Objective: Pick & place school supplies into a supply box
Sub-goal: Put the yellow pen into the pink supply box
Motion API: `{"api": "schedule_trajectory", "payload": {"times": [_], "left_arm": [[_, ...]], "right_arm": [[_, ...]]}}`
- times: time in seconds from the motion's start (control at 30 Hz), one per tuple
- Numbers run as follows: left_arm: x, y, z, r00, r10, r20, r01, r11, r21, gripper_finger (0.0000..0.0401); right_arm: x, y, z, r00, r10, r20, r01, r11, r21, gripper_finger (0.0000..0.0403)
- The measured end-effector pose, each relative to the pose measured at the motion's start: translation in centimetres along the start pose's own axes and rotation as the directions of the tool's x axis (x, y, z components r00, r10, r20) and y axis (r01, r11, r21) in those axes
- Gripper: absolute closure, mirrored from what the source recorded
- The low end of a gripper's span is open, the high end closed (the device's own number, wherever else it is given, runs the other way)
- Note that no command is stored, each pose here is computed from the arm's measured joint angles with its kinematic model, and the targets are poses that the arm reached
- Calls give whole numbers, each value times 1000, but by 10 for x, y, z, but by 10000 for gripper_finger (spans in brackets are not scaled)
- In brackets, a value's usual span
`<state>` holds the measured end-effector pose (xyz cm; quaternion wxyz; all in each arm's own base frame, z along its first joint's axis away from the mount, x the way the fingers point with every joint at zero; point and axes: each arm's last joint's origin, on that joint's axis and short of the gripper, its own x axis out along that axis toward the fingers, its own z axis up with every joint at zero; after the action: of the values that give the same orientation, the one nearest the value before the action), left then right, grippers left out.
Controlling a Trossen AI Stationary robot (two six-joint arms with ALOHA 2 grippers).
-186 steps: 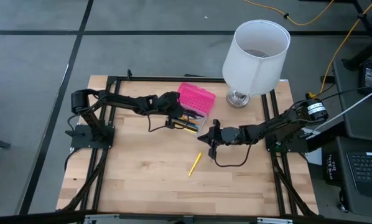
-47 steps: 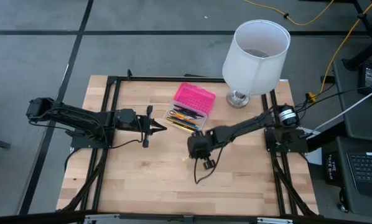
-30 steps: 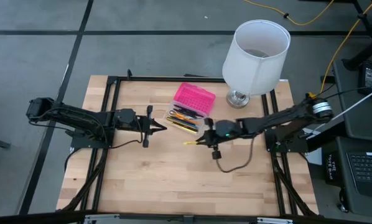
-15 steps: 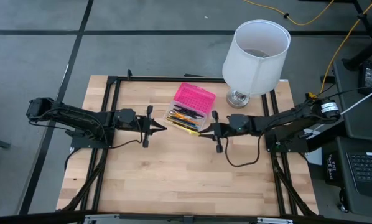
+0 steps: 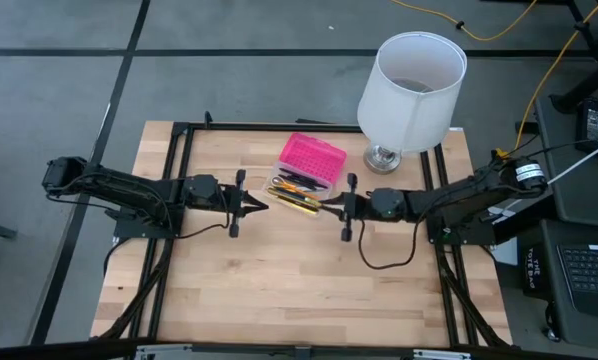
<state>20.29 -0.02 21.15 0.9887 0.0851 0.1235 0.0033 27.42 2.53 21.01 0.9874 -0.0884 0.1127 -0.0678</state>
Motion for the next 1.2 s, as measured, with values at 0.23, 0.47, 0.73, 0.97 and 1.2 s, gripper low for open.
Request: {"api": "schedule_trajectory", "payload": {"times": [0.23, 0.47, 0.73, 0.97, 1.2], "left_arm": [[0, 3, -1, 994, 110, -28, -111, 993, -37, 396], [-1, 5, -7, 978, 186, -99, -187, 982, -10, 399], [-2, 6, -12, 958, 242, -152, -234, 970, 72, 400], [-2, 7, -12, 944, 290, -159, -272, 954, 126, 396], [-2, 7, -12, 944, 290, -158, -272, 954, 126, 399]], "right_arm": [[15, 6, 5, 994, -105, -41, 104, 994, -14, 366], [46, 8, 8, 976, -106, -192, 96, 993, -61, 366], [75, -12, 12, 912, -156, -380, 159, 987, -24, 366], [102, -39, 3, 841, -126, -527, 193, 978, 74, 366], [133, -59, -8, 745, -102, -659, 199, 977, 74, 366]]}}
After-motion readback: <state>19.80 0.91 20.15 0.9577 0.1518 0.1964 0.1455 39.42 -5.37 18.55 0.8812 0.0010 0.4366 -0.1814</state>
